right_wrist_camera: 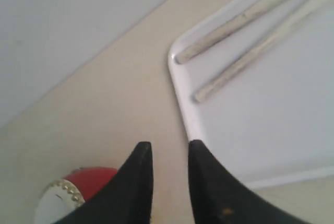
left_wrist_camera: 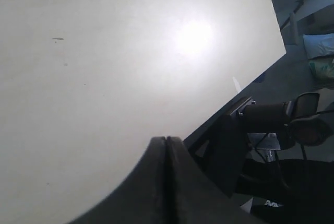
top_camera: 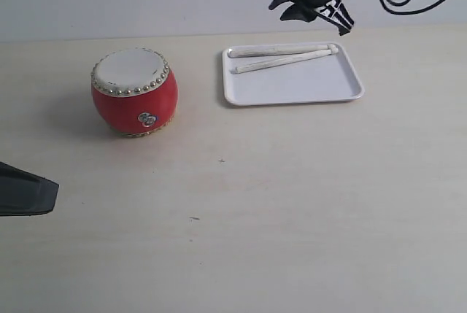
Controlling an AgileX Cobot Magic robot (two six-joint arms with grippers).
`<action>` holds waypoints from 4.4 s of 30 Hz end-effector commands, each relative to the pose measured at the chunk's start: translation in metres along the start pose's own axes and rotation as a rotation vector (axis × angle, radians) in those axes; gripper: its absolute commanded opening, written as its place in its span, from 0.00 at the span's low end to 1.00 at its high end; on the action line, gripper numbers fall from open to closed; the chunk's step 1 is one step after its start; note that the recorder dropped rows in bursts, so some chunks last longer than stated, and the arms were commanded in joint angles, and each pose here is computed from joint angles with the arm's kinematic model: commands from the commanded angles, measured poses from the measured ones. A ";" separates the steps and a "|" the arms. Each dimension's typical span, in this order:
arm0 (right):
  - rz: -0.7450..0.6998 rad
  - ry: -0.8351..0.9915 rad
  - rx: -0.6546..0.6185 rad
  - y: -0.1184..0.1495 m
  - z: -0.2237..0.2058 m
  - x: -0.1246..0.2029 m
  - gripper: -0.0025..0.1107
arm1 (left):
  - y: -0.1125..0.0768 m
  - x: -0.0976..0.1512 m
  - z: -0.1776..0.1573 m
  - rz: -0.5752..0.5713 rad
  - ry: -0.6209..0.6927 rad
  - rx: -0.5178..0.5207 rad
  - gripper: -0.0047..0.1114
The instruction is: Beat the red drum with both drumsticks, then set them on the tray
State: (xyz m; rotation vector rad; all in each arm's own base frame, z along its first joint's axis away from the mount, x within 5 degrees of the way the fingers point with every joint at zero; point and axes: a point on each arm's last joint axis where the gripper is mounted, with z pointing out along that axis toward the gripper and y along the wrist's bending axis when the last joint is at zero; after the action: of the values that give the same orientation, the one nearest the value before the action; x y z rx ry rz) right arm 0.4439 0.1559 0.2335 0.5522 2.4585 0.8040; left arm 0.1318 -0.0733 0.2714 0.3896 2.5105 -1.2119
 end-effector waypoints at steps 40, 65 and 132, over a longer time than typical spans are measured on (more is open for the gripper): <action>-0.595 -0.293 -0.103 -0.042 -0.300 0.135 0.05 | 0.019 -0.017 -0.006 0.120 -0.176 -0.245 0.04; -0.595 -0.308 -0.116 -0.042 -0.305 0.137 0.05 | -0.085 0.095 -0.078 0.720 -0.819 -0.329 0.04; -0.595 -0.308 -0.116 -0.042 -0.305 0.137 0.05 | 0.076 0.115 -0.016 0.258 -0.893 -0.820 0.04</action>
State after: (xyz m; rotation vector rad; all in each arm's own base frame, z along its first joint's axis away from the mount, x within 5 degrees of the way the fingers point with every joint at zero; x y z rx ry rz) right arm 0.1545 0.0639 0.3778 -0.0970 2.1084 0.5623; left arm 0.0531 -0.0033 0.1812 -0.0601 1.8505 -0.1065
